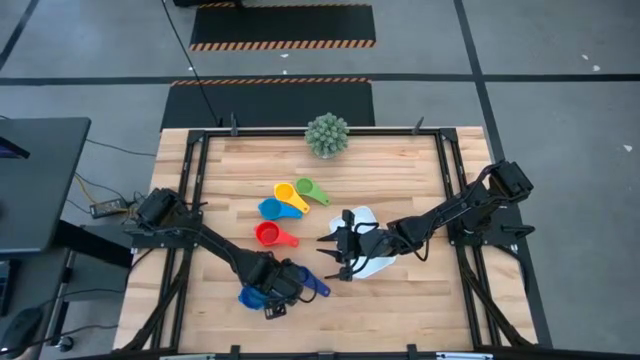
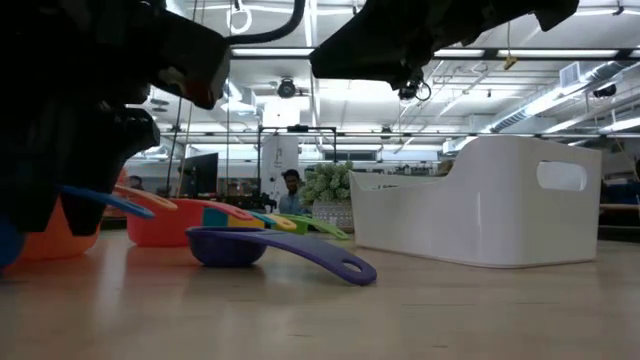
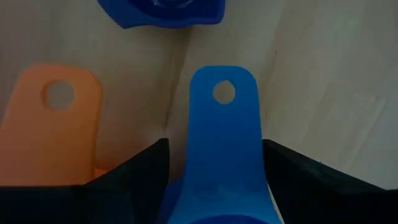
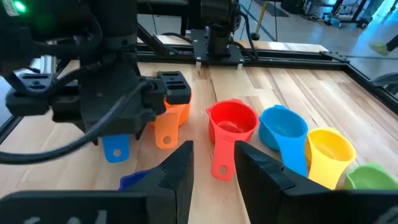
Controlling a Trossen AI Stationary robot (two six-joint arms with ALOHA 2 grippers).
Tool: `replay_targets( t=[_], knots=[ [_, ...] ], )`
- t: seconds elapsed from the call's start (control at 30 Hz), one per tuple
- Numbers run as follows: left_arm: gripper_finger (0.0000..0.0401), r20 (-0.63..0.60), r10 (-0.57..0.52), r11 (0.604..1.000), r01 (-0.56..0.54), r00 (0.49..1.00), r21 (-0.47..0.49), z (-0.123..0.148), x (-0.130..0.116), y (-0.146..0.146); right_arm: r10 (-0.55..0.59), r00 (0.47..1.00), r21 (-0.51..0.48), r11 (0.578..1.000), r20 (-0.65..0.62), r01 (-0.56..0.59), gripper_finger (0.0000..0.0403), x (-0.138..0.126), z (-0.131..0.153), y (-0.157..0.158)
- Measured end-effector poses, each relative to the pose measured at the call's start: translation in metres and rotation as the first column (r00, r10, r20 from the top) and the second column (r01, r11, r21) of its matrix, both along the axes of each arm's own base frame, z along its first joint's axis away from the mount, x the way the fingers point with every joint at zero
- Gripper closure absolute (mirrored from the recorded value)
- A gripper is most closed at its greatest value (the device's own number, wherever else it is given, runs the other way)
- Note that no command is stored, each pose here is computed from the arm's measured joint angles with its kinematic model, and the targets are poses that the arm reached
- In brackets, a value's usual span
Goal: Nest measuring cups in basket
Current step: Stack the blue measuring cup on top of the orange measuring cup
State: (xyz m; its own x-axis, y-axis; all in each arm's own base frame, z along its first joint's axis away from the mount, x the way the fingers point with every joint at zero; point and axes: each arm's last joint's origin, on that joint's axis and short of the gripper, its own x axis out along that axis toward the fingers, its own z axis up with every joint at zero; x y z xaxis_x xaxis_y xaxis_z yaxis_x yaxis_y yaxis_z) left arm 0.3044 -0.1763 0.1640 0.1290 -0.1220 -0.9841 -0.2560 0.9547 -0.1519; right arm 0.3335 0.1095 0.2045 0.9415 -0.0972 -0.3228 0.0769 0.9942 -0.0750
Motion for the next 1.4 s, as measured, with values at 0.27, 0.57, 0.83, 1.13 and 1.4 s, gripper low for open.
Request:
replay_targets(
  t=[0.27,0.57,0.83,1.13,1.4],
  knots=[
    [0.0202,-0.021,-0.009,0.999,0.008,1.0,-0.041,-0.001,0.0,-0.001,0.006,1.0,-0.01,1.0,-0.006,-0.006,0.0279,0.0,0.0,0.0],
    [0.022,-0.024,-0.043,0.998,0.042,0.999,-0.051,-0.001,-0.002,-0.004,0.009,1.0,-0.022,1.0,-0.011,-0.01,0.0279,0.0,-0.001,0.0],
    [0.0221,-0.01,-0.089,0.995,0.089,0.996,-0.048,0.002,0.0,-0.004,0.009,1.0,-0.017,1.0,-0.004,-0.009,0.0279,0.0,0.0,0.0],
    [0.0221,0.079,-0.217,0.975,0.221,0.973,-0.033,0.03,0.013,-0.011,0.011,1.0,-0.025,1.0,-0.005,-0.011,0.0279,0.0,0.0,0.0],
    [0.0233,0.11,-0.231,0.973,0.229,0.967,0.035,0.039,0.016,-0.011,0.012,1.0,-0.028,1.0,-0.013,-0.012,0.0279,0.0,-0.001,0.0]
  ],
)
